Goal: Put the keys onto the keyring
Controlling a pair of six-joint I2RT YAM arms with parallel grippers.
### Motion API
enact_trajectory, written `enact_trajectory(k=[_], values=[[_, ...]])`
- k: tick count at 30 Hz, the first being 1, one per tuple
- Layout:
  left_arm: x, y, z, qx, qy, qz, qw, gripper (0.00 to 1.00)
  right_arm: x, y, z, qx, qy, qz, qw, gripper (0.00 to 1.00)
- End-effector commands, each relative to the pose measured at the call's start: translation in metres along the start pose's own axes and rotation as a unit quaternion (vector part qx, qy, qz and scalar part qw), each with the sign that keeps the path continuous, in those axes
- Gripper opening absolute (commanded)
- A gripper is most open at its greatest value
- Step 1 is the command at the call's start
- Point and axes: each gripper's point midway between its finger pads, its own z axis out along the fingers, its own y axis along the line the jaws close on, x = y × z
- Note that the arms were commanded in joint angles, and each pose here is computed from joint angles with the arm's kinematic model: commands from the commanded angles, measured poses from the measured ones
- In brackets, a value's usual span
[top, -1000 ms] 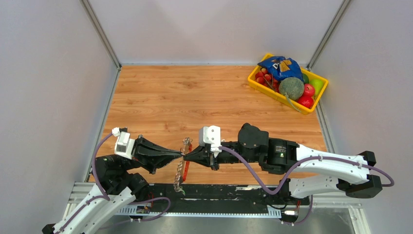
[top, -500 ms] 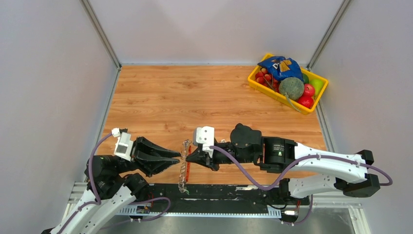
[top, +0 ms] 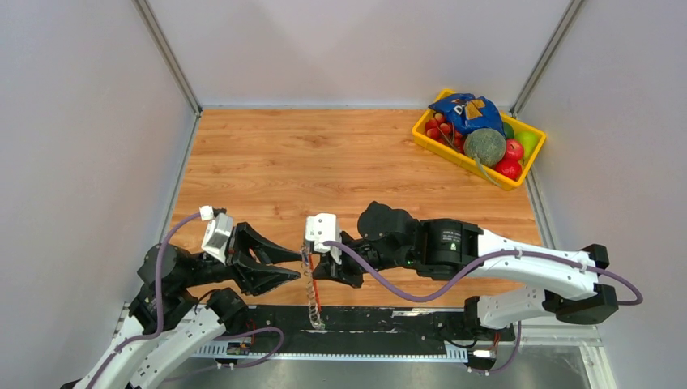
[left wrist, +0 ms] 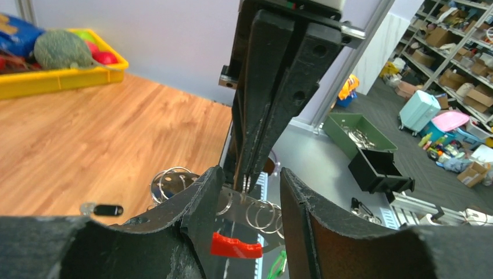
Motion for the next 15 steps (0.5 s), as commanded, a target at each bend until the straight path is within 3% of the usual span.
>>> enact_trajectory(k=[1, 15], values=[[0.011, 0.001, -0.002, -0.006, 0.046, -0.009, 0.999, 0.52, -0.017, 0.010, -0.008, -0.031, -0.005, 0.017, 0.999, 0.00], [0.019, -0.008, -0.004, 0.015, 0.085, -0.022, 0.996, 0.51, -0.022, 0.009, 0.005, -0.043, 0.020, 0.044, 0.998, 0.00]])
